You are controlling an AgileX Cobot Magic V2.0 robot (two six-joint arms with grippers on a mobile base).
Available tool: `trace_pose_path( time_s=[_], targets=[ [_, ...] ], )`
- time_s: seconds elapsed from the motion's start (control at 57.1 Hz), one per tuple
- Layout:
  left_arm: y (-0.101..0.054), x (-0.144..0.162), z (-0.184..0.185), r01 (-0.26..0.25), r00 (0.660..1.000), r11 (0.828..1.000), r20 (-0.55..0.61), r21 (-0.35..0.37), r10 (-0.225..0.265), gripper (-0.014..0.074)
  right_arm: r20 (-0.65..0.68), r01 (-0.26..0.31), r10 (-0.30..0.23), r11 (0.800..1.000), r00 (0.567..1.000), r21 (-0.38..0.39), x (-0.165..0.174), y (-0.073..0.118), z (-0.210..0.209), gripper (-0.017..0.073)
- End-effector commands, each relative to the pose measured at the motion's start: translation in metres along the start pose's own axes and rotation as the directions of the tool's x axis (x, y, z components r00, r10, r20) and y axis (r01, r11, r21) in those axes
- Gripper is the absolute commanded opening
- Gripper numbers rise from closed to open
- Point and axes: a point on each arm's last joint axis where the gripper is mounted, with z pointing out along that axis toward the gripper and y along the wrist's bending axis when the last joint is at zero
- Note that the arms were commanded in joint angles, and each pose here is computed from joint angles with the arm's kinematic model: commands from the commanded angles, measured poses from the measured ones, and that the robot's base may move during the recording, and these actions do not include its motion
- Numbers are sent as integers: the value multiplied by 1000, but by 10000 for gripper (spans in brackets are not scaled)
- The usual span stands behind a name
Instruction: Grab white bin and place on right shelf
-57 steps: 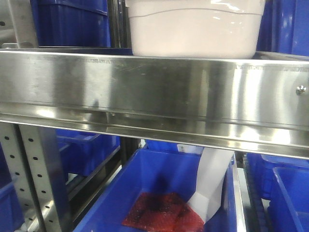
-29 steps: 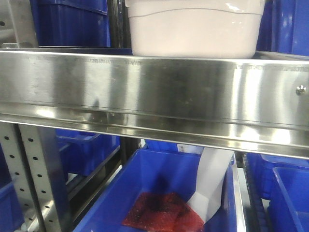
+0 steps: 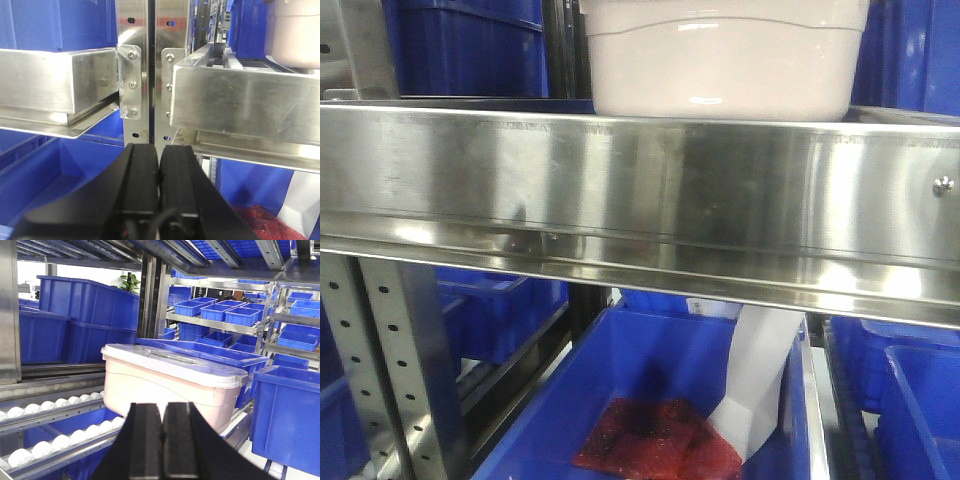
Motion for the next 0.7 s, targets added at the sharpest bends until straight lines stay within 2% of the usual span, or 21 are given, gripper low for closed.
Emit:
trace_pose_path(
  time_s=[0.0,0.56,0.682],
  targets=[
    [0,-6,-1,4,996,1000,92,7,-4,-126,32,-19,18,1000,999,16,-10,-2,1,68],
    [0,-6,-1,4,996,1000,92,7,-4,-126,32,-19,18,1000,999,16,-10,-2,1,68],
    [0,-6,-1,4,996,1000,92,7,-4,-126,40,-20,18,999,999,51,-11,-5,1,68]
  ],
)
